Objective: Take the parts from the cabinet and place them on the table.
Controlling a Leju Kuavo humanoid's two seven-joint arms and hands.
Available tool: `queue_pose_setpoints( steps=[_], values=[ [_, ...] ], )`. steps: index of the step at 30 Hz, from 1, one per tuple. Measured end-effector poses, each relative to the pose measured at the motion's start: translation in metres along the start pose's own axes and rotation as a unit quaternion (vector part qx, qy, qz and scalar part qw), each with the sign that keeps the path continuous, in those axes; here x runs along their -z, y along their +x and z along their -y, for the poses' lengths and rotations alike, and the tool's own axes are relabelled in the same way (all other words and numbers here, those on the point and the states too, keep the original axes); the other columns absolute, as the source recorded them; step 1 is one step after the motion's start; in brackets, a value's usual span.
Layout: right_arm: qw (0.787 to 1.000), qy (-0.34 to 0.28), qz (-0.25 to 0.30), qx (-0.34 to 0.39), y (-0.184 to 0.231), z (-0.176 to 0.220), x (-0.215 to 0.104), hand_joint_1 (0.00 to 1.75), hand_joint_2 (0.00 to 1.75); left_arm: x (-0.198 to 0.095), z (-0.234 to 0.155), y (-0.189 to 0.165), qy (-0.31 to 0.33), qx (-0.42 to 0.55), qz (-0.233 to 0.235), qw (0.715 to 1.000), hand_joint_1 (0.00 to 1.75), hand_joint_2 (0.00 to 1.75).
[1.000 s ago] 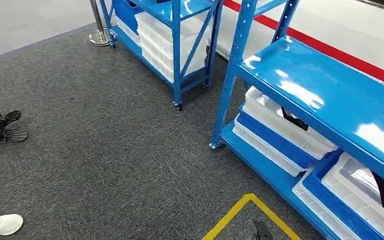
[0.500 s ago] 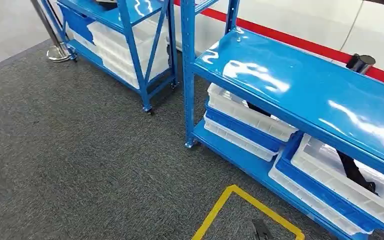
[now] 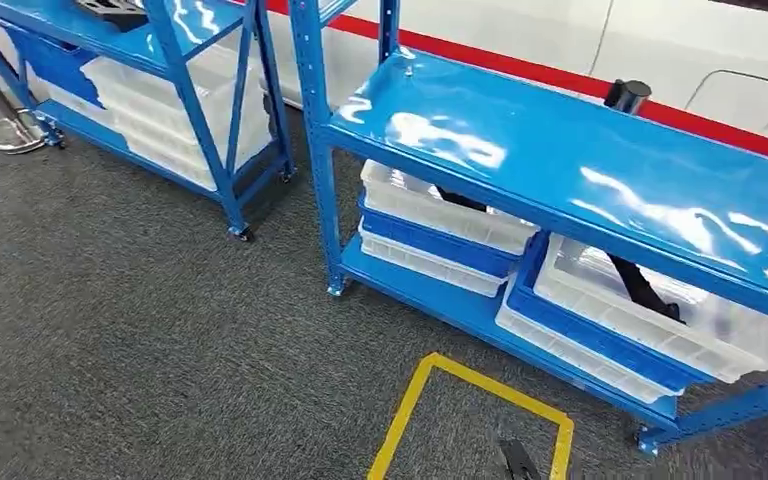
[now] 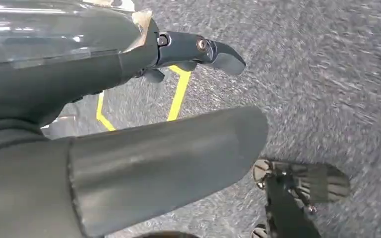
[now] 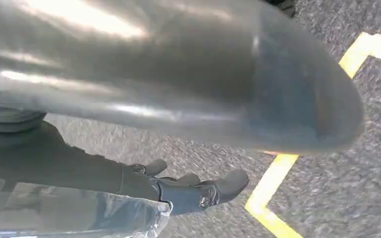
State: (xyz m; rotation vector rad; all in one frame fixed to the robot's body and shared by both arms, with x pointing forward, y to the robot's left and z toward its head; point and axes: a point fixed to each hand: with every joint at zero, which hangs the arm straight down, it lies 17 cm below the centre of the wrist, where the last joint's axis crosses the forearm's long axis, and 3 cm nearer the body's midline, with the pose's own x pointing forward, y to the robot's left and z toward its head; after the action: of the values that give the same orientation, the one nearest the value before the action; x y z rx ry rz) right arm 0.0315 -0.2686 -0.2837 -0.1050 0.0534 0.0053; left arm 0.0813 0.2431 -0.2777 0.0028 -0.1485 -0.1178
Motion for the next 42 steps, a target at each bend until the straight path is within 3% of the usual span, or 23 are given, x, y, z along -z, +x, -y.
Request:
queue_pose_setpoints(
  steps=[42],
  values=[
    [0.999,-0.029,0.019,-0.035,0.005,0.012,0.001,0.0,0.0,0.001,0.001,0.011,0.031,0.021,0.018,0.999,0.0,0.0]
  ],
)
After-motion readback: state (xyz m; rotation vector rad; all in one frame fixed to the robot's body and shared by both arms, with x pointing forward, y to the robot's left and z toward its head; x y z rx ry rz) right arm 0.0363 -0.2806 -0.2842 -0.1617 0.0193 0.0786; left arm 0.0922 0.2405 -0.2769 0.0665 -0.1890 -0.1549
